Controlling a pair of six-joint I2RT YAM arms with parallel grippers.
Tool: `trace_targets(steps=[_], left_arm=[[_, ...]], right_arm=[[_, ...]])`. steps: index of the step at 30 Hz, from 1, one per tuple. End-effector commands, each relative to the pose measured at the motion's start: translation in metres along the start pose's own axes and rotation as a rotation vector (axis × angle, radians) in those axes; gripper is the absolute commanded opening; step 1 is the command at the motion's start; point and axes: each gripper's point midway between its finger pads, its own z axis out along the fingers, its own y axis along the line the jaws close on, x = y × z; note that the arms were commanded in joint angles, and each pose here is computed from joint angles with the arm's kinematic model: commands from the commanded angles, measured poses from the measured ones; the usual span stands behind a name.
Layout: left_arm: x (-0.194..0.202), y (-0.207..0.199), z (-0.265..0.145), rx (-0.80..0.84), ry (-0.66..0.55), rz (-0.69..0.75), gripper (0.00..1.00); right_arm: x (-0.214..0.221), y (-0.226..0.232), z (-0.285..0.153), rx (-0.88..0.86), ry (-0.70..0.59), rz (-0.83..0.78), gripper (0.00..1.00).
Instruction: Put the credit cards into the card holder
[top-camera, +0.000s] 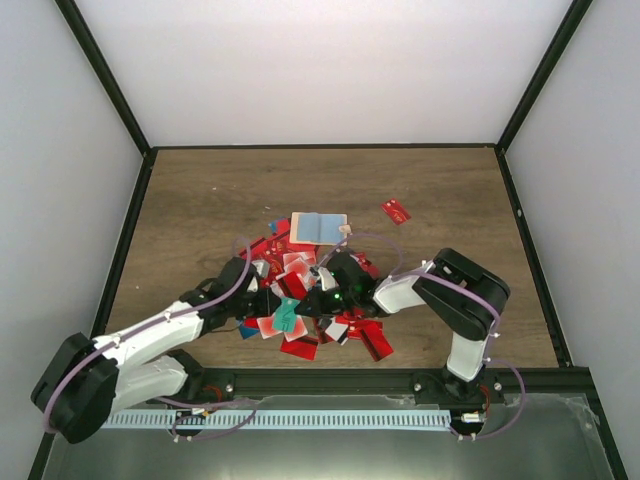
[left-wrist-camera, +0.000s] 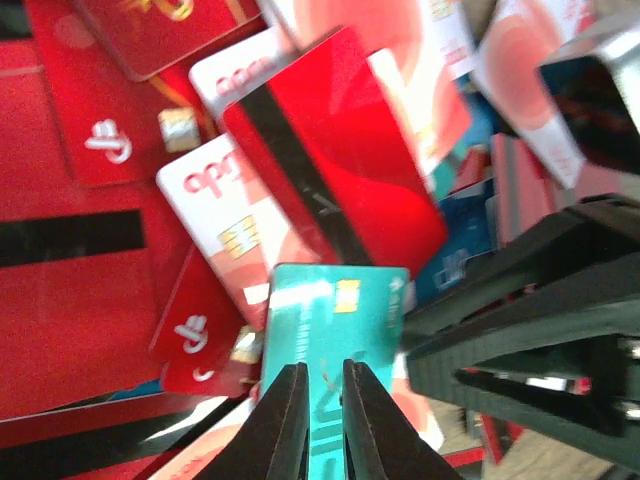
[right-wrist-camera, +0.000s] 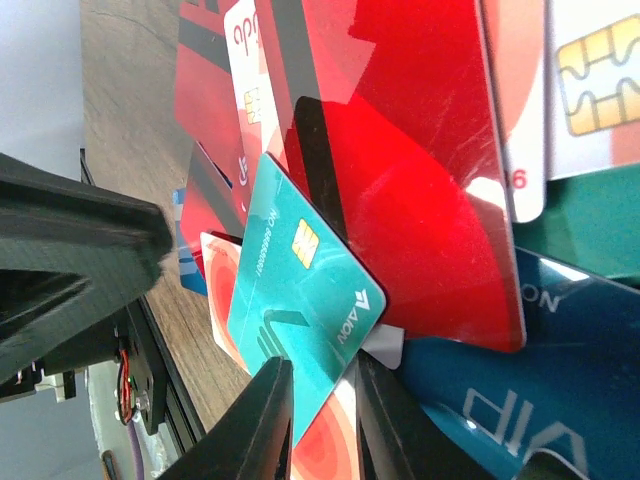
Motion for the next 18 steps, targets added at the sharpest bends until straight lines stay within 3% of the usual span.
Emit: trace_targets(steps=[1, 18], left_arm=[[0.017, 0.025, 0.006, -0.11, 0.065, -0.026, 0.12], [0.039, 0.024, 0.024, -0.034, 0.143, -0.046, 0.1]], right_arm=[[0.001, -0.007, 0.004, 0.029, -0.008, 0.015, 0.21], [-0.007, 0.016, 0.009, -0.068, 0.0, -0.032, 0.22]])
